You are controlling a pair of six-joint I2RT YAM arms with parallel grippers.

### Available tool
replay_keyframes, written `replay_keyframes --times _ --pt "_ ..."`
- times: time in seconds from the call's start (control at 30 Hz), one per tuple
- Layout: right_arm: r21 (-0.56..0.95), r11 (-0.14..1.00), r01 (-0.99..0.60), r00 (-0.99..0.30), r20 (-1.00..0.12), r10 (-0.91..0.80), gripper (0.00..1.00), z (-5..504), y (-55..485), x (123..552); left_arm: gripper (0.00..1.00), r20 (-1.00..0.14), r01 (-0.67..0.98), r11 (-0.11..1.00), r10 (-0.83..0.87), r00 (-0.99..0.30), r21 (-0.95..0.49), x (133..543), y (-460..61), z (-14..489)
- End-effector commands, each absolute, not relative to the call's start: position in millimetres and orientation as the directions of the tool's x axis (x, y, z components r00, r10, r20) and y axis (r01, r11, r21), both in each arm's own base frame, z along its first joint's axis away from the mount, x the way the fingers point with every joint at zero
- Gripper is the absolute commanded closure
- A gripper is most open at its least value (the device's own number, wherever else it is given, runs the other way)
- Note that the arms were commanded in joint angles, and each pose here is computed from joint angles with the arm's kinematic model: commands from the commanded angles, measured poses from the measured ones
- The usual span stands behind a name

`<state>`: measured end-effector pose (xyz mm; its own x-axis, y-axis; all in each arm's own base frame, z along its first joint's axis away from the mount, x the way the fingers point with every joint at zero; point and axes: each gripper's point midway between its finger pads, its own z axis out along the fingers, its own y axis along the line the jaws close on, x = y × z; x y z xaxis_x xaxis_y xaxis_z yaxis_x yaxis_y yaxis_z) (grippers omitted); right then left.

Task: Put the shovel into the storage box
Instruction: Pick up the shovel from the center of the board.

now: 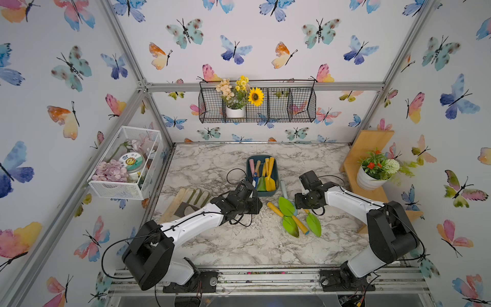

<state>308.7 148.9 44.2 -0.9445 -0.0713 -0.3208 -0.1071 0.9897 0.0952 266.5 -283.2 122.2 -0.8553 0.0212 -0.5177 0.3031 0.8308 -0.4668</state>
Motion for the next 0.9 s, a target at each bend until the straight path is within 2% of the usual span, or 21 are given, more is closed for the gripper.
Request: replay_keyframes --times 0.0,0.63,0.87 --pt "0.058 0.995 -0.077 -0.952 -0.301 -0.056 0.42 35 138 306 0.64 -0.494 0.316 0.814 0.04 -0.868 -0.488 261 -290 116" --pt "0.017 0.997 -0.076 -0.96 -0.272 -0.069 0.46 18 132 302 0.64 -0.484 0.303 0.817 0.033 -0.874 -0.491 261 -289 111" --pt "-0.01 0.997 -0.078 -0.959 -0.273 -0.078 0.54 16 128 303 0.64 -0.477 0.295 0.814 0.025 -0.878 -0.5 260 -290 109"
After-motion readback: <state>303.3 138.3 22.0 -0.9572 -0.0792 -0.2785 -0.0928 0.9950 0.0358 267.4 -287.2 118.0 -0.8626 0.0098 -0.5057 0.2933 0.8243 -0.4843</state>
